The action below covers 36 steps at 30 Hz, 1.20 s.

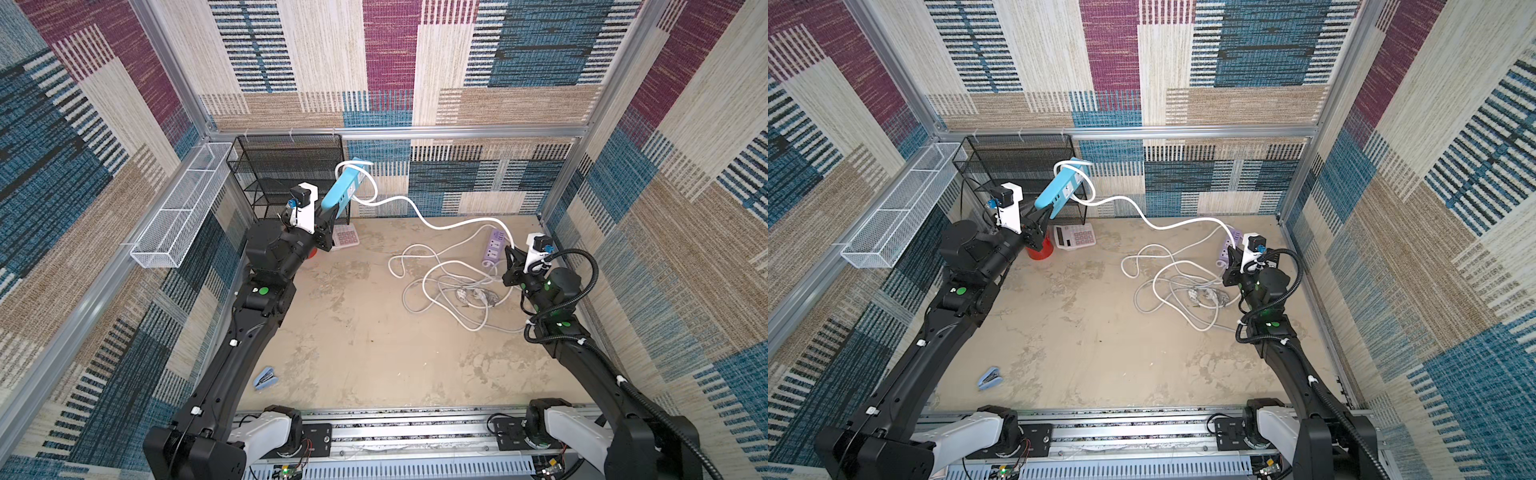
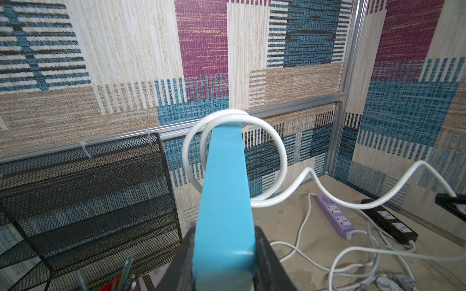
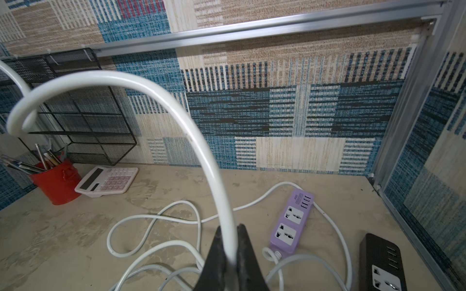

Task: Unwrap the cord wrapped around the power strip
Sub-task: Unwrap the power cord from the power strip.

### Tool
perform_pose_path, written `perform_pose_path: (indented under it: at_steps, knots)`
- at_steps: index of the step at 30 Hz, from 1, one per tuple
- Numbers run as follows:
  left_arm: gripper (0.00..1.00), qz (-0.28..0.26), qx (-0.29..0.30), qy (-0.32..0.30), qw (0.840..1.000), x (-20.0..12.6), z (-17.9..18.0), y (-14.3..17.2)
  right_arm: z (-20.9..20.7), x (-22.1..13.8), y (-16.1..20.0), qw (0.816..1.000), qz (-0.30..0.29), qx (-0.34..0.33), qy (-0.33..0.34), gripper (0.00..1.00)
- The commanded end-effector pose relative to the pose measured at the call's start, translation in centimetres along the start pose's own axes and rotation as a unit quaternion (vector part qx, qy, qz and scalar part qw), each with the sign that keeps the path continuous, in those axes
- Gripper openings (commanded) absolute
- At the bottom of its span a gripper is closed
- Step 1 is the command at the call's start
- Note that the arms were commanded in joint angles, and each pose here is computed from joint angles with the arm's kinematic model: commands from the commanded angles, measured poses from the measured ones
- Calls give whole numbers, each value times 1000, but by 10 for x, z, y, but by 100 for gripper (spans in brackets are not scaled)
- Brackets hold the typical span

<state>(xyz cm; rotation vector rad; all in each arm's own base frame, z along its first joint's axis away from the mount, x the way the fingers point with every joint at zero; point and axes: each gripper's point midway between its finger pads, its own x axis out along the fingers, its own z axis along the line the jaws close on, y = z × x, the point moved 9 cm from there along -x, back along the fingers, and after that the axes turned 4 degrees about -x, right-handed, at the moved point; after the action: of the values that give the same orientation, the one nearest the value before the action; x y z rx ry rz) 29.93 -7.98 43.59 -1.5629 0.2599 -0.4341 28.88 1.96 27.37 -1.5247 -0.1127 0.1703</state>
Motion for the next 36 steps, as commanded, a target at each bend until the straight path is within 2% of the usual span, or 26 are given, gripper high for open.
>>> perform_pose_path:
  at_steps: [1, 6, 17, 28, 36]
  knots:
    - [0, -61, -3, -6, 998, -8, 2, -25, -8, 4, 1, 999, -25, 11, 40, 0]
    - [0, -72, -1, -27, 997, -16, 10, -33, -21, 9, 19, 999, -8, 27, 47, 0]
    - [0, -102, -50, -61, 992, -25, 42, -37, -57, 8, 49, 993, 31, 82, 75, 0]
    - [0, -107, -48, -76, 990, -27, 47, -35, -70, 12, 72, 986, 66, 116, 99, 0]
    - [0, -104, -54, -66, 991, -25, 47, -34, -71, 12, 72, 986, 67, 118, 99, 0]
